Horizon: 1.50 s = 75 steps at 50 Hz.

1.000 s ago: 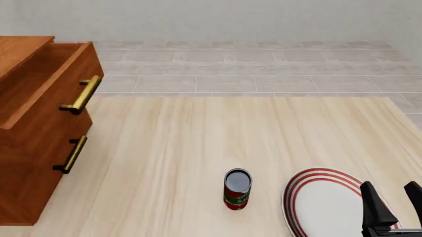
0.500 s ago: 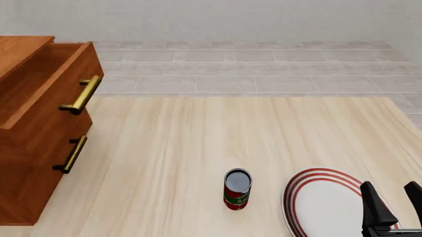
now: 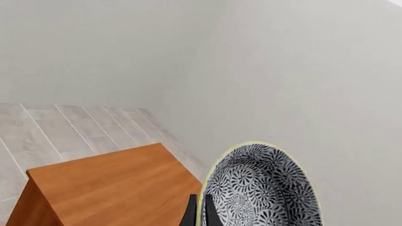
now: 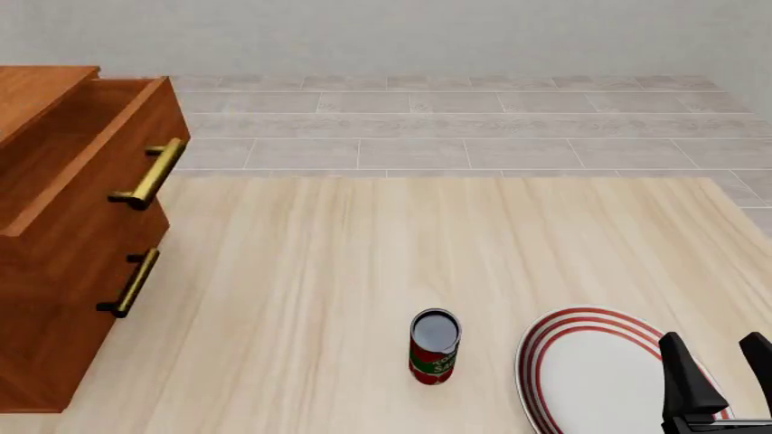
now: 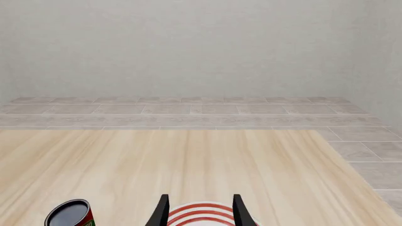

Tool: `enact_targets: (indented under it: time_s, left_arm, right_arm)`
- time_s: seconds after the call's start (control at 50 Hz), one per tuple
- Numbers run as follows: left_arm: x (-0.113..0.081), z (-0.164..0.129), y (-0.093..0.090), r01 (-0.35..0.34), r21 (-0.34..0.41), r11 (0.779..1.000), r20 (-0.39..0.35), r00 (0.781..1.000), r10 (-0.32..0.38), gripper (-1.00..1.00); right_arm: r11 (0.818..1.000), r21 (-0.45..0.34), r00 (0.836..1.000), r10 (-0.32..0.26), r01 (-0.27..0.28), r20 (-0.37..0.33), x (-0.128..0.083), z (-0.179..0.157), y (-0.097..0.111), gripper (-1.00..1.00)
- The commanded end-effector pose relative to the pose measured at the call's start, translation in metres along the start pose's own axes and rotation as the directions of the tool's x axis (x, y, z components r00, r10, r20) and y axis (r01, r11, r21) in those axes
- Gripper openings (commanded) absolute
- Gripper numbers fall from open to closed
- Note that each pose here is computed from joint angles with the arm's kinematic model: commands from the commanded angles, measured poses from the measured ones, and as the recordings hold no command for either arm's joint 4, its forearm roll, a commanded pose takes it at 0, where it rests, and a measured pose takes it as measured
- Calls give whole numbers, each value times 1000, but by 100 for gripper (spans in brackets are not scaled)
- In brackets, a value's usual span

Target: Put the bowl on top of the cabinet.

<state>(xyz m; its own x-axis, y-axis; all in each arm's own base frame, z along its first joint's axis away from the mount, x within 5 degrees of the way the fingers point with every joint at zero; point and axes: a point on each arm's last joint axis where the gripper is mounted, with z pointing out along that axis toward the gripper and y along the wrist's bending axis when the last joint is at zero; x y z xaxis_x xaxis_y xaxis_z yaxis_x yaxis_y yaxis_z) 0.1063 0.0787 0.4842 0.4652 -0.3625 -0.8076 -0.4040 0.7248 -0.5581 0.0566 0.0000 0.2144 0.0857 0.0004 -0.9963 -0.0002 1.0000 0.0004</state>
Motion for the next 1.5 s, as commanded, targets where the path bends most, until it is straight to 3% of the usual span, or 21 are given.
enact_targets:
  time_s: [0.02,0.36,0.64,1.5]
  left_arm:
    - [-3,11,4,9,-47,999,-10,1000,-9,-100]
    - [9,20,16,21,-97,995,-46,999,-25,-100]
    - [32,47,40,95,-179,979,-89,990,-112,-100]
    - [48,87,74,40,-278,960,-126,989,-78,-100]
  right_arm:
    - [1000,0,1000,0,0,0,0,0,0,100]
    - [1000,0,1000,0,0,0,0,0,0,100]
    - [1000,0,1000,0,0,0,0,0,0,100]
    - [1000,0,1000,0,0,0,0,0,0,100]
